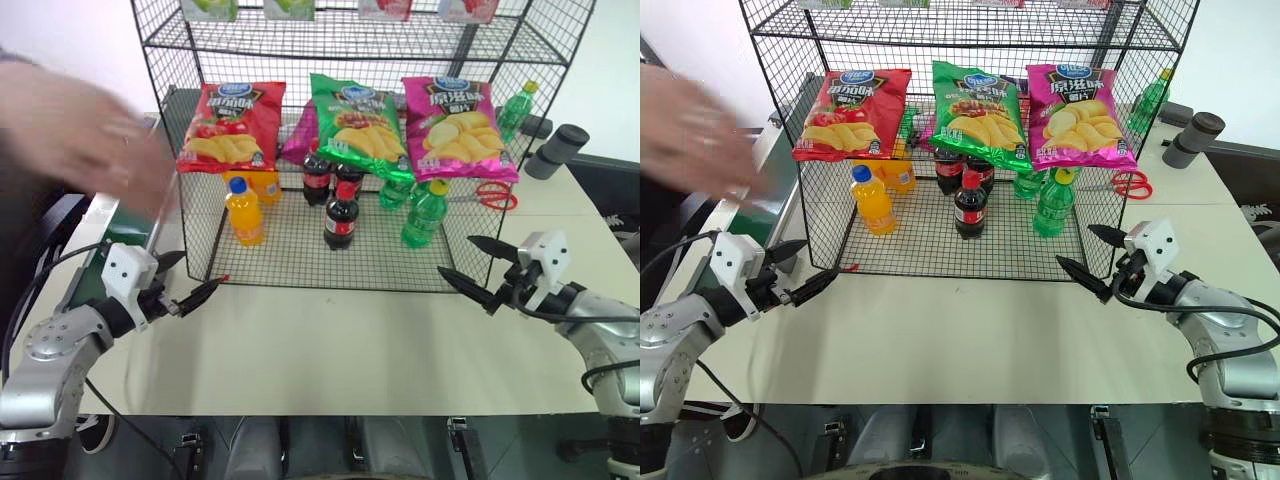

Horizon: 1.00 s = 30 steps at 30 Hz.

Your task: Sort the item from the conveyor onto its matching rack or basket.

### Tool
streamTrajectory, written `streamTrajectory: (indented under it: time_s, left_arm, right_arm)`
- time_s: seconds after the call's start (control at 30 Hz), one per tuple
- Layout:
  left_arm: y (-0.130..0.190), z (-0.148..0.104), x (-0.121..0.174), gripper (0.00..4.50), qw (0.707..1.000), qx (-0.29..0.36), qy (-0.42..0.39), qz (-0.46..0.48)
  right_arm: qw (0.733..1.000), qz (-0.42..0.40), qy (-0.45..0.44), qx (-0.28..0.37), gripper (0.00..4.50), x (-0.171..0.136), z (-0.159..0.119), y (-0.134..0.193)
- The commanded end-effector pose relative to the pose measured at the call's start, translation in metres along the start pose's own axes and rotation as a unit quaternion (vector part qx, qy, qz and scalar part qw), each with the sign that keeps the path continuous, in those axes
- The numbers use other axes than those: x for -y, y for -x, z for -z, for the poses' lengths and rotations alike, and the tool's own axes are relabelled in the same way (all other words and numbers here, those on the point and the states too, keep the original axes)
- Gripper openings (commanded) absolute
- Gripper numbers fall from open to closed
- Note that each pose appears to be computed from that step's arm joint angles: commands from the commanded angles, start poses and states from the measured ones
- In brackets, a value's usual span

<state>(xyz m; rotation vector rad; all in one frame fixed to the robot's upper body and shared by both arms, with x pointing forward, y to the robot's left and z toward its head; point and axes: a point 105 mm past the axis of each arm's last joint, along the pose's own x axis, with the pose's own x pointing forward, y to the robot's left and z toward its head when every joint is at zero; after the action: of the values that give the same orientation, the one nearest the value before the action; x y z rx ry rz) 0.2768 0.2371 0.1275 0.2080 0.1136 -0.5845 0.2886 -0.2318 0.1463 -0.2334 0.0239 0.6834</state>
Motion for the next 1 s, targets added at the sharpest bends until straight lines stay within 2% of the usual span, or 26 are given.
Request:
streamTrajectory:
  time_s: [0.03,1.0]
  left_arm:
    - [0.002,-0.017,-0.002,4.5,0.999,0.028,-0.022,-0.007]
    - [0.005,-0.017,0.001,4.5,0.999,0.039,-0.015,-0.004]
  right_arm:
    - [1.0,-0.003,0.017,0.02,4.42,-0.003,-0.01,-0.004]
    - [0.999,-0.011,0.012,0.029,4.42,-0.004,0.003,-0.01]
